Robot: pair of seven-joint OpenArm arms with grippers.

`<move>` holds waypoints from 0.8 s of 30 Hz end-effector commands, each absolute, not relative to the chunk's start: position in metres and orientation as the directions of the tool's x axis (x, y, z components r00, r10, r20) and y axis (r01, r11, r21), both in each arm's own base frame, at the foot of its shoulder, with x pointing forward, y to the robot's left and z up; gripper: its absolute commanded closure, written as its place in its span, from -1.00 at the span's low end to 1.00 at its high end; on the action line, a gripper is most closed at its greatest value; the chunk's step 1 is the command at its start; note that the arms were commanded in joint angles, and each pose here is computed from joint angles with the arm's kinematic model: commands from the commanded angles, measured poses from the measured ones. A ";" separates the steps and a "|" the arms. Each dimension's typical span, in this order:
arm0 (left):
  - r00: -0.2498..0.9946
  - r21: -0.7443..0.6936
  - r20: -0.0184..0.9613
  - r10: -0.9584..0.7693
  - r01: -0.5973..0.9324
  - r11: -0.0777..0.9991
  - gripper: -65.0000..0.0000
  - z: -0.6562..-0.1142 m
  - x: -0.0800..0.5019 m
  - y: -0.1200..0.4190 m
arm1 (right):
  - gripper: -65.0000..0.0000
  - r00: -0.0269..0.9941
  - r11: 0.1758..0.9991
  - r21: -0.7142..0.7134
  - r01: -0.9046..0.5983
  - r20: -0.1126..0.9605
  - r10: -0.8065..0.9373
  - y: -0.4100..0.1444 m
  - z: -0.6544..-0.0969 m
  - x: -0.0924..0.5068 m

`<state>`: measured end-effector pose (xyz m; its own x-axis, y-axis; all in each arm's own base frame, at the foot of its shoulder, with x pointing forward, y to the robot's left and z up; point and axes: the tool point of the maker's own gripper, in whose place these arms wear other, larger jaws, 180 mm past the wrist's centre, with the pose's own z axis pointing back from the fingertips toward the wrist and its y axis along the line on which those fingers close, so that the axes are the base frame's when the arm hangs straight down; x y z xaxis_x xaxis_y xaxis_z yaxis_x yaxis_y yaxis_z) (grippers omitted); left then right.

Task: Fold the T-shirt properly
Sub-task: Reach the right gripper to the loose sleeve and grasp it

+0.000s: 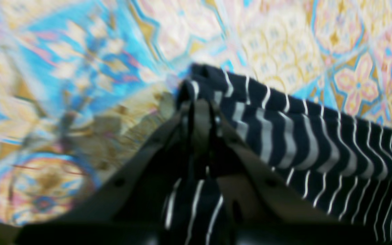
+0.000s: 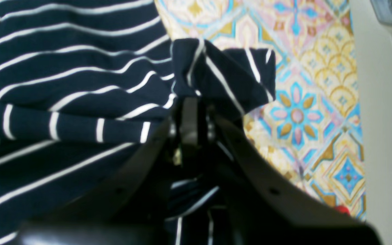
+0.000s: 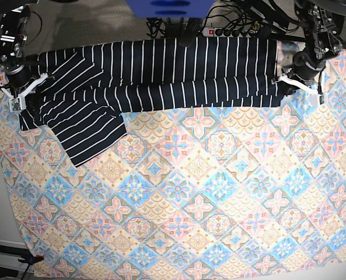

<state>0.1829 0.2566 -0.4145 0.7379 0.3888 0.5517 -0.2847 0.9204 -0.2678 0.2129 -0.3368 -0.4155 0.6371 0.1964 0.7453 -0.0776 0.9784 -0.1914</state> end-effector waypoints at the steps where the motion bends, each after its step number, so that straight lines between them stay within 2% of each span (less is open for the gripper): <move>1: 0.735 -0.262 0.565 0.375 -0.271 0.926 1.00 -0.412 0.185 0.258 | 1.00 0.600 0.974 -0.217 -0.069 0.771 0.214 -0.345 -0.400 0.222; 8: 0.783 -0.285 0.513 0.351 -0.230 0.931 1.00 -0.427 0.174 0.232 | 1.00 0.602 0.974 -0.216 -0.065 0.770 0.212 -0.346 -0.400 0.222; 13: 0.793 -0.272 0.491 0.361 -0.254 0.928 1.00 -0.434 0.167 0.239 | 0.99 0.597 0.974 -0.217 -0.065 0.774 0.212 -0.346 -0.399 0.223; 15: 0.795 -0.270 0.487 0.362 -0.257 0.928 0.87 -0.435 0.166 0.241 | 0.99 0.596 0.974 -0.217 -0.063 0.775 0.212 -0.347 -0.399 0.224; 19: 0.797 -0.263 0.488 0.356 -0.254 0.931 0.37 -0.434 0.166 0.243 | 0.98 0.592 0.973 -0.221 -0.063 0.777 0.215 -0.346 -0.397 0.225; 21: 0.797 -0.264 0.488 0.357 -0.254 0.930 0.18 -0.434 0.166 0.243 | 0.91 0.592 0.973 -0.222 -0.062 0.777 0.215 -0.347 -0.397 0.225; 24: 0.796 -0.266 0.488 0.357 -0.254 0.930 0.09 -0.434 0.166 0.242 | 0.72 0.586 0.973 -0.229 -0.037 0.783 0.206 -0.354 -0.393 0.225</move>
